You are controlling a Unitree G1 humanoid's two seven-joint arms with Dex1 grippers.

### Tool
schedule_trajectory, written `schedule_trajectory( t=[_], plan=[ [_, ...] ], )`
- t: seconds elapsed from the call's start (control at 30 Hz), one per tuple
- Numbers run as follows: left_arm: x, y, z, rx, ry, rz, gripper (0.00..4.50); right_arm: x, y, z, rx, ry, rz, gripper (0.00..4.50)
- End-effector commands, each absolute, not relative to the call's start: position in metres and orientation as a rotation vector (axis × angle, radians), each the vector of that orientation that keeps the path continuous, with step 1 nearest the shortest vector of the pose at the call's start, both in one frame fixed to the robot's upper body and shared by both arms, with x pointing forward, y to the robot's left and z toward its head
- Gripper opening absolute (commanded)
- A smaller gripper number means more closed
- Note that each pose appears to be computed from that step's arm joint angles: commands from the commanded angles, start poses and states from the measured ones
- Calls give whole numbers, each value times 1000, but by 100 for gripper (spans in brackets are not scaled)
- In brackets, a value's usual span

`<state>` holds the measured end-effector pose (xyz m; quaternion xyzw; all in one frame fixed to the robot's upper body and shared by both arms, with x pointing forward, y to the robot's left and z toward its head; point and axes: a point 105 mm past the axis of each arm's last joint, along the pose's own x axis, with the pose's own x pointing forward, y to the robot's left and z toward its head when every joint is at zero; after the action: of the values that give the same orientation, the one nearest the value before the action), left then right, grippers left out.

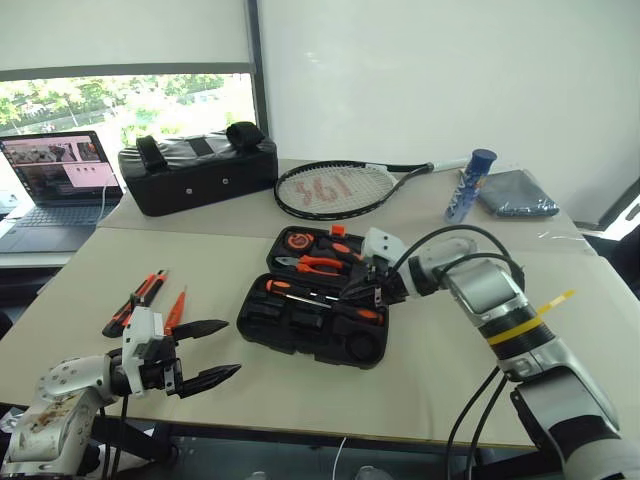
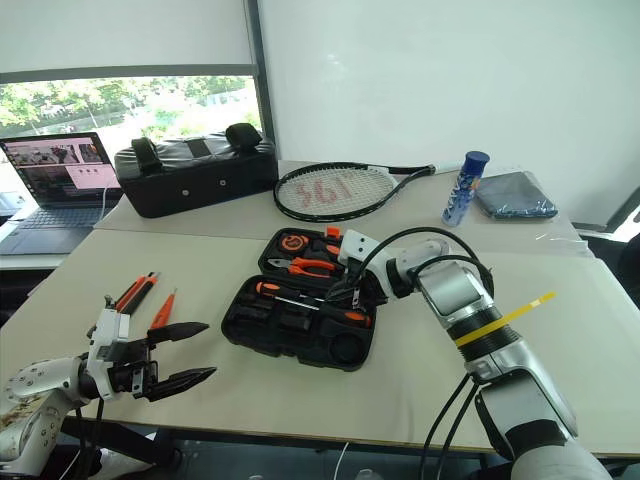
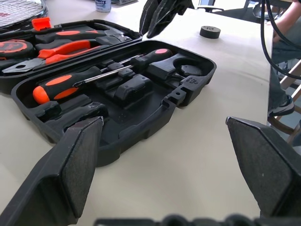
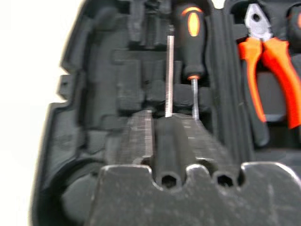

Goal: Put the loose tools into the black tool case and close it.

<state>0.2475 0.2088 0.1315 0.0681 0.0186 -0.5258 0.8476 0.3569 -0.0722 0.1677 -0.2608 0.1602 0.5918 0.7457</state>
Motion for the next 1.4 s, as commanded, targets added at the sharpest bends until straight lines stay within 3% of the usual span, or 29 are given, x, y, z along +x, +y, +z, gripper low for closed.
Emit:
schedule_trajectory(
  t=[0.03,0.43,0.67,0.83,0.97,1.1,1.17,1.33,1.4],
  plan=[
    [248,208,137,177,15,-1116,450,362,-68,162,-595,333,1265,5],
    [244,205,137,183,20,-1112,450,380,-76,122,-620,450,1173,5],
    [242,209,139,185,28,-1075,450,370,-63,106,-613,497,1229,5],
    [238,220,136,180,28,-1006,450,370,-55,135,-551,322,1263,5],
    [226,240,138,131,10,-881,450,363,-70,184,-411,36,1272,5],
    [208,264,130,125,54,-757,450,335,-99,187,-349,-62,1315,107],
    [204,285,128,88,49,-625,450,323,-111,202,-346,-278,1250,181],
    [182,332,119,51,40,-270,450,267,-141,178,-261,-367,1245,322],
    [170,347,113,38,52,-149,450,251,-147,172,-232,-399,1222,399]
  ],
)
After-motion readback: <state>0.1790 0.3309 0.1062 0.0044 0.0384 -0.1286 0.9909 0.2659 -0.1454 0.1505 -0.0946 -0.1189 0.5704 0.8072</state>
